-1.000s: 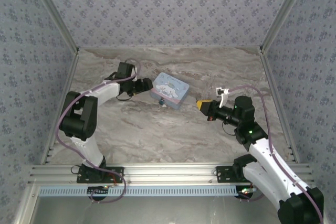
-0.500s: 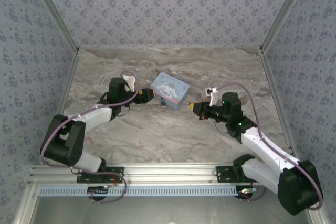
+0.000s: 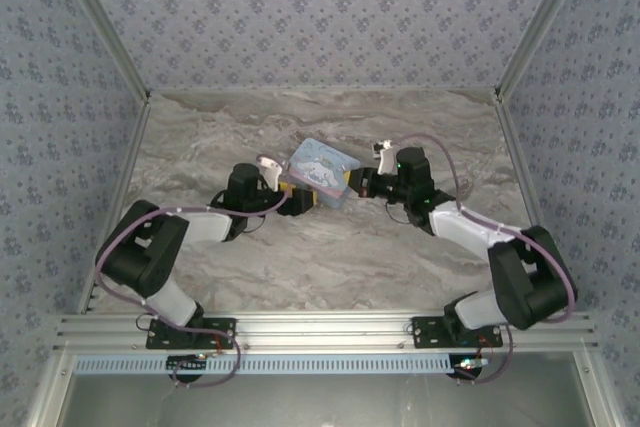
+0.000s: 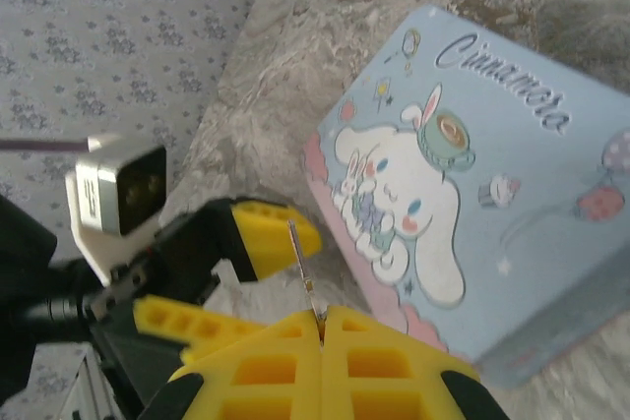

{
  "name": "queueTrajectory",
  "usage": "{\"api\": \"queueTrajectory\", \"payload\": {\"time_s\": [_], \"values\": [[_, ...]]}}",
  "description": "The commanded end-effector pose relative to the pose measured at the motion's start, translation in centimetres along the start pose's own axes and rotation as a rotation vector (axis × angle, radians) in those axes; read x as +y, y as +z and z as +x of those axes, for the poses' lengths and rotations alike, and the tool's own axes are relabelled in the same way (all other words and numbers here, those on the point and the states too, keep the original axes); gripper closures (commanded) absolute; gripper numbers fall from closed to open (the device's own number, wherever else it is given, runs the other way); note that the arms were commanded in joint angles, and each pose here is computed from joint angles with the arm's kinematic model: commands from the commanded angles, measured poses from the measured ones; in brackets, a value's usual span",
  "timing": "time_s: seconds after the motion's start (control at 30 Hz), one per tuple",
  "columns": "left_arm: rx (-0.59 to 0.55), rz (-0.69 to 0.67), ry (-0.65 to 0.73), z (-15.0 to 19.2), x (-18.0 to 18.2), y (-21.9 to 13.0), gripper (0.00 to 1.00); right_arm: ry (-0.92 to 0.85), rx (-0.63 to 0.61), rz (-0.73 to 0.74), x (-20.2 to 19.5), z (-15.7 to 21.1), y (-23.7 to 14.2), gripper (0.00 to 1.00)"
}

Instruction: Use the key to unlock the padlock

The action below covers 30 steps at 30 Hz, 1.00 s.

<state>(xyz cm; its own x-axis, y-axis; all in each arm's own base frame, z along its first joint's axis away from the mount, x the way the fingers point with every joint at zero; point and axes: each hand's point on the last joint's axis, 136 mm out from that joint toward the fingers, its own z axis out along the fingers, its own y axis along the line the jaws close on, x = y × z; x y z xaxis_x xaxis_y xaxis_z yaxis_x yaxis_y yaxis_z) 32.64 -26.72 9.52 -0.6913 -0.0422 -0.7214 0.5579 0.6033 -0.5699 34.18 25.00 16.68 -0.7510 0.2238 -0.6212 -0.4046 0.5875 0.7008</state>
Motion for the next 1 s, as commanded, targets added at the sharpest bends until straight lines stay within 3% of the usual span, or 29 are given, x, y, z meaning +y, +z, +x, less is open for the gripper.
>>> {"api": "queueTrajectory", "payload": {"time_s": [0.0,0.33,0.67,0.97], "values": [[-0.034,0.057,0.016,-0.9,-0.9,0.8,0.09,0.008,-0.024,0.003,-0.1,-1.4,1.4,1.00],[0.000,0.049,-0.008,0.6,0.2,1.7,0.10,0.078,0.086,0.078,-3.6,0.6,5.7,1.00],[0.009,0.036,-0.014,1.1,0.9,2.3,0.10,0.127,0.154,0.222,-7.0,4.3,5.4,1.00],[-0.009,0.010,0.037,1.2,1.8,2.8,0.14,0.115,0.168,0.219,-6.8,4.9,5.5,1.00]]}}
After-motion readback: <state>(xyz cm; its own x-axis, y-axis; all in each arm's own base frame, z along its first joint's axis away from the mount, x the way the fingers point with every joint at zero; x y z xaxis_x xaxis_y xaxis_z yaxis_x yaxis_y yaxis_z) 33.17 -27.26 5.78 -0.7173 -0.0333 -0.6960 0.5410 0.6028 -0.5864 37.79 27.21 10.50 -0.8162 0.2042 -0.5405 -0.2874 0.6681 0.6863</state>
